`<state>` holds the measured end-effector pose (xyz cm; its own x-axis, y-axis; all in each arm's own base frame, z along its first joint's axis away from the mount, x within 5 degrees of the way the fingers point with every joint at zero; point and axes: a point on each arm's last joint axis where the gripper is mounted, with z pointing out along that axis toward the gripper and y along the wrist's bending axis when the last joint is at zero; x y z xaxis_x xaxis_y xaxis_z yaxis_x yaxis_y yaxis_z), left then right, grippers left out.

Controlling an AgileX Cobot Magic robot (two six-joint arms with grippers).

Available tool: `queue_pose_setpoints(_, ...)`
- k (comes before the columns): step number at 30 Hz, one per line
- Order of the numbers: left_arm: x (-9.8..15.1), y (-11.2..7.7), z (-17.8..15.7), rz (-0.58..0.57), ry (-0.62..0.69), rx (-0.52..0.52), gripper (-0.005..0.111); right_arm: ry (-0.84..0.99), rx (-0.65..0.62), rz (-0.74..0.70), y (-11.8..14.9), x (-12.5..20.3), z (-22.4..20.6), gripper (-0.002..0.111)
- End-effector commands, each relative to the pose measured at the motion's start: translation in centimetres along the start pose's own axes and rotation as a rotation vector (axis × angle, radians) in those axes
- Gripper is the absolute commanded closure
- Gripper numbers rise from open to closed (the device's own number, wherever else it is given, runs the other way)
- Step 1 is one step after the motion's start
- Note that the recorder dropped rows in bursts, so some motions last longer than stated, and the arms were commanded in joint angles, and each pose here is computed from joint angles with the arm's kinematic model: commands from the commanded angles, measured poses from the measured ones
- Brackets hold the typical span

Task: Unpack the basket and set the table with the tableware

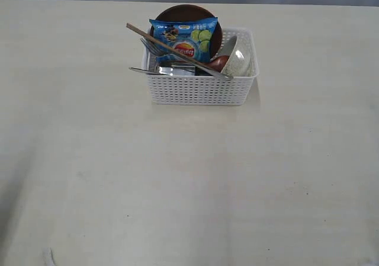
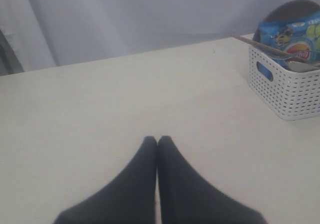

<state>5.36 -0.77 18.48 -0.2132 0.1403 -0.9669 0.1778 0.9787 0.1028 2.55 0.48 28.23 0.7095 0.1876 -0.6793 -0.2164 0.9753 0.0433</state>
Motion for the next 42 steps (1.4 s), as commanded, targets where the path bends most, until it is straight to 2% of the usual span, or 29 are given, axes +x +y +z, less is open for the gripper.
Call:
queue_pose_setpoints(1,0.1,0.0,0.0,-0.009,-0.001,0.000,0.107,0.242,0.061,0.107,-0.1,-2.1,2.1,0.108)
queue_pose_setpoints(2,0.1,0.0,0.0,-0.009,-0.001,0.000,0.107,0.366,0.067,0.113,0.0,-2.7,3.0,0.108)
queue_pose_setpoints(5,0.1,0.0,0.0,-0.009,-0.001,0.000,0.107,0.525,0.076,0.115,0.2,-3.4,5.7,0.108)
queue_pose_setpoints(9,0.1,0.0,0.0,-0.009,-0.001,0.000,0.107,0.812,0.098,0.121,0.2,-2.2,9.3,0.107)
queue_pose_setpoints(12,0.1,0.0,0.0,-0.009,-0.001,0.000,0.107,0.928,0.100,0.146,0.3,-1.1,10.9,0.093)
queue_pose_setpoints(14,0.1,0.0,0.0,-0.009,-0.001,0.000,0.107,0.995,0.083,0.164,0.5,-0.1,12.0,0.077)
queue_pose_setpoints(17,0.1,0.0,0.0,-0.009,-0.001,0.000,0.107,1.120,0.019,0.179,1.0,1.7,13.6,0.061)
queue_pose_setpoints(23,0.1,0.0,0.0,-0.009,-0.001,0.000,0.107,1.420,-0.178,0.280,2.6,5.6,16.7,0.062)
queue_pose_setpoints(30,0.1,0.0,0.0,-0.009,-0.001,0.000,0.107,1.536,-0.425,0.377,4.6,10.2,20.1,0.062)
queue_pose_setpoints(34,0.1,0.0,0.0,-0.009,-0.001,0.000,0.107,1.594,-0.552,0.285,7.5,12.3,20.7,0.062)
queue_pose_setpoints(38,0.1,0.0,0.0,-0.009,-0.001,0.000,0.107,1.727,-0.541,0.203,10.3,15.7,21.1,0.062)
queue_pose_setpoints(42,0.1,0.0,0.0,-0.009,-0.001,0.000,0.107,1.803,-0.586,0.147,12.8,19.3,21.8,0.063)
